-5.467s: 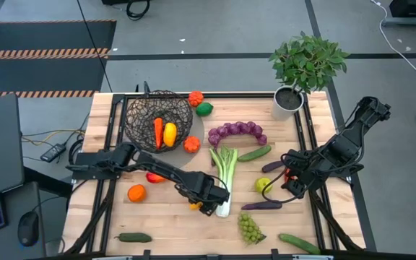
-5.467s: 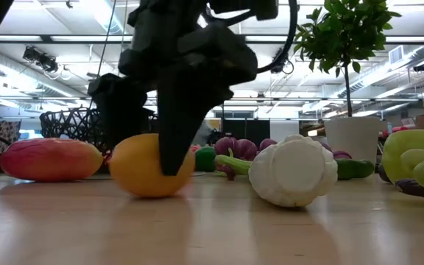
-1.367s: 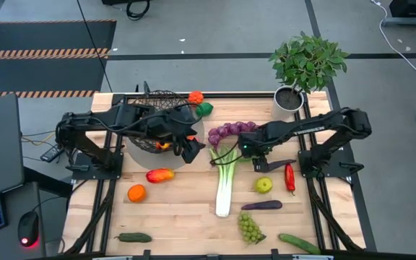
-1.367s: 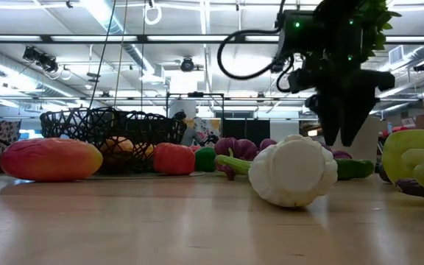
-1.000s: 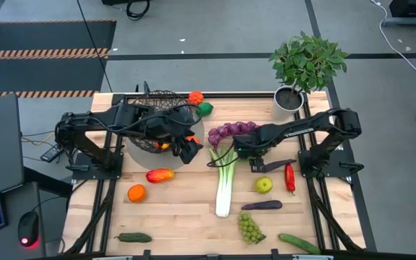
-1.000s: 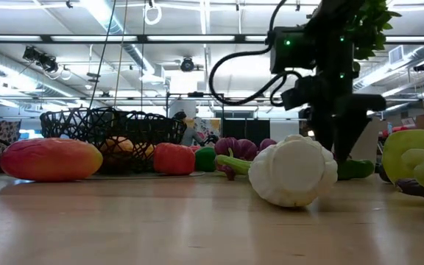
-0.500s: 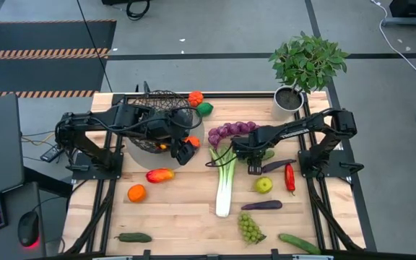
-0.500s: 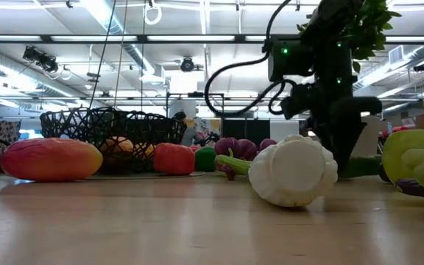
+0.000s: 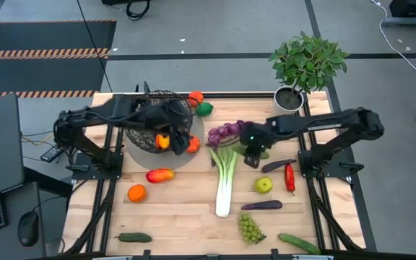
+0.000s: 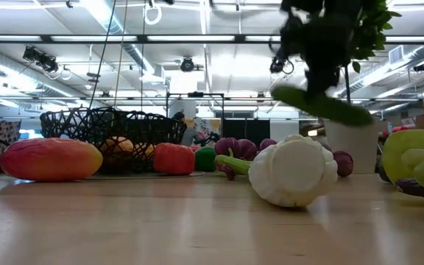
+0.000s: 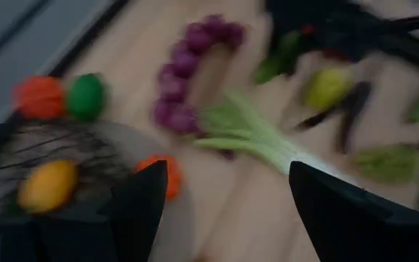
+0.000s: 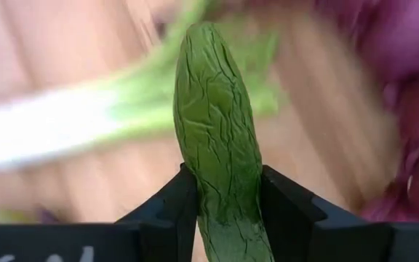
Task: Build produce basket
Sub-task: Put the green cucumber into the wire basket
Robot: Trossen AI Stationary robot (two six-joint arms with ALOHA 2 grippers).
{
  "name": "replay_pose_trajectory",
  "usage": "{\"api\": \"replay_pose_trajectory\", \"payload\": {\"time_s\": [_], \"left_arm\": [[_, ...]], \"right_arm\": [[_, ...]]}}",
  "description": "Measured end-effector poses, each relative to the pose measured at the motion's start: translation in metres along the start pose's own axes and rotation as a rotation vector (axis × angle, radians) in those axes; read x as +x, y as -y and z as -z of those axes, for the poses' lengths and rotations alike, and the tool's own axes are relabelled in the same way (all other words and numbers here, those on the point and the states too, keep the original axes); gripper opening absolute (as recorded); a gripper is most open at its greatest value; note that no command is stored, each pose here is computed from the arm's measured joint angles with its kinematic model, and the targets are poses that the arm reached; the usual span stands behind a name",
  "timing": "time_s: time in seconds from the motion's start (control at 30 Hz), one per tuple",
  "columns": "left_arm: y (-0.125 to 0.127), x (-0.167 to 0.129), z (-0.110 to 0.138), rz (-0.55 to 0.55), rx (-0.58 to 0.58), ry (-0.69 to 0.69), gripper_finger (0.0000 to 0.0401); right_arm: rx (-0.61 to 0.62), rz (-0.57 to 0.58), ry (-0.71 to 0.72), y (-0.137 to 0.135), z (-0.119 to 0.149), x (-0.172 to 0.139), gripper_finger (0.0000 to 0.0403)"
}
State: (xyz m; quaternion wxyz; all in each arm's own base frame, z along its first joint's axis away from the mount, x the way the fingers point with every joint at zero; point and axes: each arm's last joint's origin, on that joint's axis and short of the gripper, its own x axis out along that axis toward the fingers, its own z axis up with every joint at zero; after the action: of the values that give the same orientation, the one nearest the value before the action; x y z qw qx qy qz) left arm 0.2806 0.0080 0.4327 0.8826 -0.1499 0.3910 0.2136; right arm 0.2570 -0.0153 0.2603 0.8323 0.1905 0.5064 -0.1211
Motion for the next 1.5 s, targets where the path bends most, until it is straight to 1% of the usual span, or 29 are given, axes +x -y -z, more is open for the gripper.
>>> {"api": "replay_pose_trajectory", "payload": {"time_s": [0.1,0.17,0.23,0.33,0.4,0.53,0.63,0.73,0.83,0.93,1.1,1.23,1.3,1.4,1.5], "left_arm": [[-0.019,-0.011,-0.001,-0.074,-0.009,0.027,0.0293],[-0.027,-0.018,-0.006,-0.074,-0.037,0.085,0.0293],[-0.032,-0.025,-0.012,-0.053,-0.067,0.151,0.0293],[-0.032,-0.034,-0.022,0.029,-0.088,0.258,0.0293],[-0.031,-0.034,-0.023,0.052,-0.091,0.271,0.0293],[-0.031,-0.034,-0.022,0.060,-0.089,0.260,0.0293],[-0.028,-0.035,-0.027,0.118,-0.099,0.296,0.0293],[-0.024,-0.038,-0.034,0.178,-0.119,0.367,0.0293],[-0.025,-0.039,-0.038,0.194,-0.135,0.401,0.0293],[-0.027,-0.038,-0.039,0.195,-0.149,0.400,0.0293],[-0.025,-0.027,-0.043,0.245,-0.162,0.381,0.0293],[-0.025,-0.023,-0.049,0.258,-0.185,0.416,0.0293],[-0.024,-0.022,-0.054,0.283,-0.212,0.450,0.0293],[-0.026,-0.019,-0.058,0.326,-0.235,0.450,0.0293],[-0.025,-0.011,-0.056,0.318,-0.229,0.399,0.0293]], "right_arm": [[0.064,-0.051,0.174,-0.006,-0.017,-0.018,0.0132],[0.094,-0.086,0.275,-0.010,-0.027,-0.023,0.0132],[0.110,-0.119,0.339,-0.014,-0.034,-0.023,0.0132],[0.147,-0.162,0.405,-0.017,-0.043,-0.020,0.0134],[0.161,-0.203,0.456,-0.020,-0.050,-0.019,0.0135],[0.166,-0.280,0.567,-0.026,-0.060,-0.025,0.0135],[0.173,-0.329,0.672,-0.029,-0.067,-0.033,0.0135],[0.188,-0.384,0.760,-0.032,-0.073,-0.042,0.0136],[0.203,-0.427,0.825,-0.034,-0.077,-0.048,0.0136],[0.213,-0.469,0.886,-0.035,-0.080,-0.055,0.0136],[0.209,-0.525,0.981,-0.037,-0.085,-0.064,0.0136],[0.208,-0.534,0.996,-0.038,-0.086,-0.066,0.0136],[0.208,-0.536,0.995,-0.038,-0.086,-0.066,0.0137],[0.222,-0.548,0.992,-0.038,-0.086,-0.066,0.0137],[0.227,-0.566,1.016,-0.037,-0.087,-0.068,0.0137]]}}
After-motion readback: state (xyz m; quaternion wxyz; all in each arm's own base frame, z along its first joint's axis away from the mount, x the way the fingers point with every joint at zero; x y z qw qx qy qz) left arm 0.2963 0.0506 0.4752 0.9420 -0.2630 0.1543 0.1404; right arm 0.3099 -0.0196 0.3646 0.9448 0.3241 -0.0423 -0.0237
